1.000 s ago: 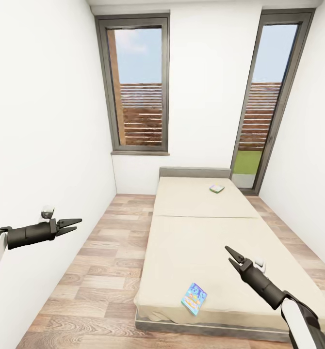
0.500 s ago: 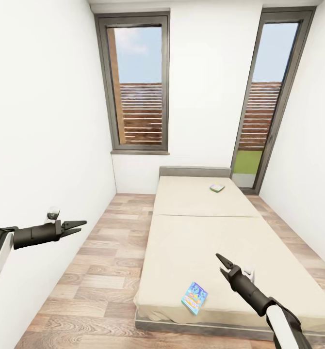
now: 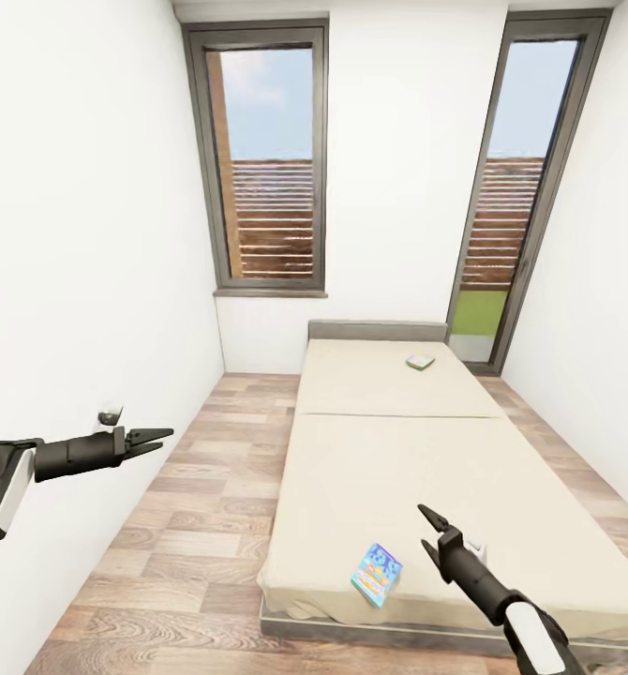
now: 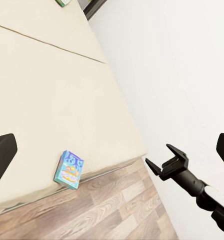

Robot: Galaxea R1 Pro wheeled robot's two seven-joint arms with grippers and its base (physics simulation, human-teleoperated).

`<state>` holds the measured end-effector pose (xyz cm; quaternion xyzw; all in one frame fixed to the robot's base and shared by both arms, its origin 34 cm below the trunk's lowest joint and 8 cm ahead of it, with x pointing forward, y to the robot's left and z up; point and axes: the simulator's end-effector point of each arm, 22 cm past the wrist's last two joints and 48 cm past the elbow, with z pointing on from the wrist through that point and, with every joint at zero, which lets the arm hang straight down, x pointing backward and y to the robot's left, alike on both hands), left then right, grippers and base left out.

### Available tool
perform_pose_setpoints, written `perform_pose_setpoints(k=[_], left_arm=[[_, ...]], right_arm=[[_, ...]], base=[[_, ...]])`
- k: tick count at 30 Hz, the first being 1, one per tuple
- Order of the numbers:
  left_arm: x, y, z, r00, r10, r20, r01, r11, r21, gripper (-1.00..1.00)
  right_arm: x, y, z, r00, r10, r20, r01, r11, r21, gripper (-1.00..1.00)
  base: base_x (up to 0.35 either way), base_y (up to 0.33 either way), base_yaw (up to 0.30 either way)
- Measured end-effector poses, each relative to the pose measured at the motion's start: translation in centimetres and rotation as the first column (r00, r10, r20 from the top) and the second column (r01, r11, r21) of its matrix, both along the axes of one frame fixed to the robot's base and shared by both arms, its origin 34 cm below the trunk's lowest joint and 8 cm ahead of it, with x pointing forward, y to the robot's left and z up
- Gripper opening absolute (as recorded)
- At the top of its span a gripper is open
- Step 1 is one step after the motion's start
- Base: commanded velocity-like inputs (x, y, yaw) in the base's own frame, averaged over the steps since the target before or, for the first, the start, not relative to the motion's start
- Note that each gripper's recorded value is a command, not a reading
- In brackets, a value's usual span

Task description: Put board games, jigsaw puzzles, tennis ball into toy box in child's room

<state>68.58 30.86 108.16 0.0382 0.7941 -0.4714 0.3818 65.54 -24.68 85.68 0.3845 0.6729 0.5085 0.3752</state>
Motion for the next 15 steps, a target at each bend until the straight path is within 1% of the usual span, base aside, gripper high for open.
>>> perform_pose_setpoints(k=[3,7,11,15], left_arm=[[0.1,-0.1,-0.4,1.000,-0.001,0.001,0.001,1.000,0.000,1.00],[0.2,-0.1,-0.9,1.000,-0.002,0.003,0.002,1.000,0.000,1.00],[0.2,-0.2,-1.4,1.000,-0.002,0.003,0.002,1.000,0.000,1.00],[0.3,-0.5,-1.9,1.000,-0.006,0.004,0.006,1.000,-0.004,1.00]], right_arm=[[-0.1,-1.0,-1.3,0.999,-0.045,-0.017,0.045,0.999,0.009,1.00],[-0.5,-1.6,-3.5,0.995,-0.079,-0.055,0.080,0.997,0.010,1.00],[0.2,-1.8,-4.6,0.992,-0.099,-0.079,0.099,0.995,-0.001,1.00],[0.0,-1.9,-6.4,0.985,-0.112,-0.128,0.111,0.994,-0.013,1.00]], base=[[0.000,0.000,0.000],[0.000,0.000,0.000],[0.000,0.000,0.000],[0.000,0.000,0.000]])
